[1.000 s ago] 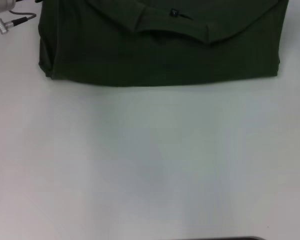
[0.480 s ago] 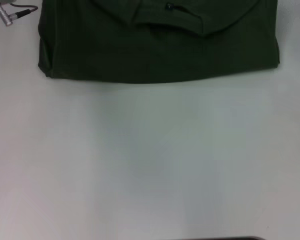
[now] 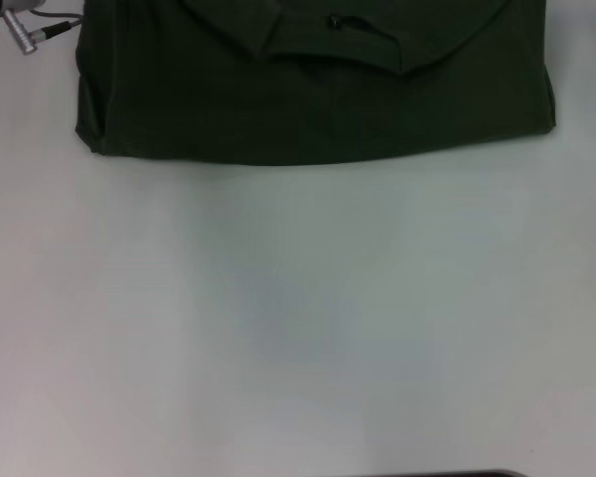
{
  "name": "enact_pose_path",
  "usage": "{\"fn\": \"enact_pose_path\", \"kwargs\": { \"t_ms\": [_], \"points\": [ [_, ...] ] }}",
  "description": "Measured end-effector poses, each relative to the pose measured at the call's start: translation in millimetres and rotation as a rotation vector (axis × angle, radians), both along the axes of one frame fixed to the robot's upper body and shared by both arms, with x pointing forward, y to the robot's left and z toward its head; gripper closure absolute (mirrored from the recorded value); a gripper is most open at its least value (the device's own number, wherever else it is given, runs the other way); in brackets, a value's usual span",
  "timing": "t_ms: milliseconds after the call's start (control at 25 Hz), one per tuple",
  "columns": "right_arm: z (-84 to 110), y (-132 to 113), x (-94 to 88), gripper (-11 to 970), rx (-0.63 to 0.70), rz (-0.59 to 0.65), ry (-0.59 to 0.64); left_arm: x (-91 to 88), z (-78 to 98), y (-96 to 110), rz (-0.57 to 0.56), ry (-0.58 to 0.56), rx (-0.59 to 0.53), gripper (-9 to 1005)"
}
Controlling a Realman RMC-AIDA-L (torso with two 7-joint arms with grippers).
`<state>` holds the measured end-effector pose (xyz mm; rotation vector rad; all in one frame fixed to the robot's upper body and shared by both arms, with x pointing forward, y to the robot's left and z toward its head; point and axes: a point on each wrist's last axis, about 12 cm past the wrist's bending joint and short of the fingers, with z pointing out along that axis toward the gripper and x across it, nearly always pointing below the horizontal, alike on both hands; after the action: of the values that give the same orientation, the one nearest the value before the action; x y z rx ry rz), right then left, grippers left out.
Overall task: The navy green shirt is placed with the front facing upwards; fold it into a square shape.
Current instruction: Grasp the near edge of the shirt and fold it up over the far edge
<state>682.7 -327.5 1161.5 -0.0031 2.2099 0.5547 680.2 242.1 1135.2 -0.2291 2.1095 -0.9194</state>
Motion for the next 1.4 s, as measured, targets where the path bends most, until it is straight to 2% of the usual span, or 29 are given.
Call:
{"fn": "enact_pose_path", "kwargs": {
  "t_ms": [240, 440, 680, 760, 880, 1080, 1200, 1320, 1400],
  "points": [
    [-0.6, 0.3, -0.1, 905, 0.004, -0.004, 0.006, -3.6, -6.0, 0.2, 0.022, 0.006, -0.015, 957],
    [1.4, 0.0, 1.4, 899, -0.020, 0.005, 0.007, -6.3, -10.3, 0.8, 0.041, 0.008, -0.023, 861],
    [5.7, 2.3, 5.0, 695, -0.044, 0.017, 0.000, -7.4, -11.4, 2.4, 0.046, 0.010, -0.024, 745],
    [6.6, 3.0, 5.8, 492, -0.046, 0.018, -0.002, -7.9, -12.2, 2.4, 0.047, 0.012, -0.026, 707],
    [8.0, 2.9, 6.3, 482, -0.045, 0.020, 0.000, -9.1, -13.8, 2.5, 0.046, 0.017, -0.029, 649],
    [8.9, 1.6, 3.8, 464, -0.045, 0.037, 0.048, -12.7, -14.0, 5.3, 0.017, 0.022, -0.037, 444],
    [8.7, 0.9, -3.4, 454, -0.023, 0.078, 0.081, -20.5, -12.0, 13.0, -0.047, 0.035, -0.062, 443],
    [8.3, -2.9, -15.6, 320, 0.017, 0.123, 0.110, -33.9, -8.1, 29.3, -0.108, 0.046, -0.106, 441],
    [7.0, -5.5, -24.8, 230, 0.041, 0.150, 0.128, -41.7, -7.3, 42.1, -0.109, 0.062, -0.129, 443]
  ]
}}
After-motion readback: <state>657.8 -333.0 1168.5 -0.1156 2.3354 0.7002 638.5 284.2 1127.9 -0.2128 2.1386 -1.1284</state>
